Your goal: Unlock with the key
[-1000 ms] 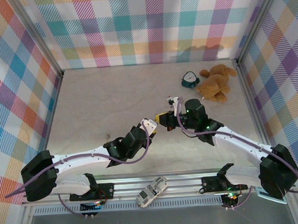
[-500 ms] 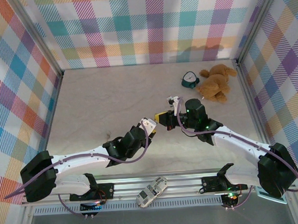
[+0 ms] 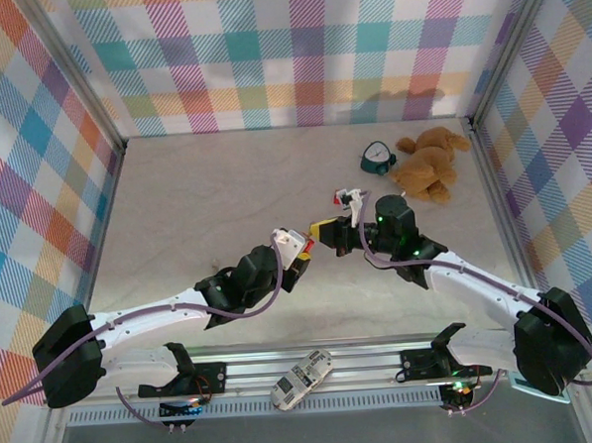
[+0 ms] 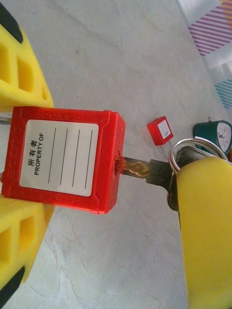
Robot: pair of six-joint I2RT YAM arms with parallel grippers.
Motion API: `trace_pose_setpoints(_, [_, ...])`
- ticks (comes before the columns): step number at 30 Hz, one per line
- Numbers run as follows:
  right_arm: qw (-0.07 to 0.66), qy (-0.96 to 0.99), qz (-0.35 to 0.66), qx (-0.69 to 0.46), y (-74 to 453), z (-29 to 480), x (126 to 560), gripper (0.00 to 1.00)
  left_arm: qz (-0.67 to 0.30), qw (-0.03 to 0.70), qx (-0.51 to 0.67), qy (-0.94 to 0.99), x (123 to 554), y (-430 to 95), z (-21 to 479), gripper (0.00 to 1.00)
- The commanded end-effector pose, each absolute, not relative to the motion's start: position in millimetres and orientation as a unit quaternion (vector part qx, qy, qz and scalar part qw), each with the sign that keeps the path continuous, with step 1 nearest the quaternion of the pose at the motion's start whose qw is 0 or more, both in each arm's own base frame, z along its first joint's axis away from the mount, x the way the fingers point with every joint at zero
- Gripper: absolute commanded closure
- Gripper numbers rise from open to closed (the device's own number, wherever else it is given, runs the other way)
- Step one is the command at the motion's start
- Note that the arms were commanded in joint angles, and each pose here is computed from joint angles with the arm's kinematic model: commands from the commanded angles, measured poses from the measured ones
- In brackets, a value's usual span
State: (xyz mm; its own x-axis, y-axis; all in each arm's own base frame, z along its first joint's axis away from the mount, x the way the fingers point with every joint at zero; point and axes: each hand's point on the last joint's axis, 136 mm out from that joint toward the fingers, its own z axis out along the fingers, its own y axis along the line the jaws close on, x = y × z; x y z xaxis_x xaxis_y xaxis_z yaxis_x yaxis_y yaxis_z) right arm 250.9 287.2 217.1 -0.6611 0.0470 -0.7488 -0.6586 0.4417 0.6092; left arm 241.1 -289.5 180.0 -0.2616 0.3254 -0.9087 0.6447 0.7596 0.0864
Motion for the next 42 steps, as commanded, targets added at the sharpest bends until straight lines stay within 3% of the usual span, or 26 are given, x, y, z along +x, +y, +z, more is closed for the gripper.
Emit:
trace_pose_setpoints(1, [0.2,0.835,0.48,-0.178,278,141,210,0.95,-0.314,0.683,0.221,0.621,234,-306,341,0.85])
trace_pose_setpoints(33, [0.131,0.856,0.467,-0.182,291,97,180,0.96,-0.314,0.733,0.186,0.574,249,-316,376,0.95])
trace_pose_setpoints(42, [0.19,0.861,0.425,-0.203,286,136,199,0.92,-0.294,0.684,0.253,0.617,248,-335,326,0.94])
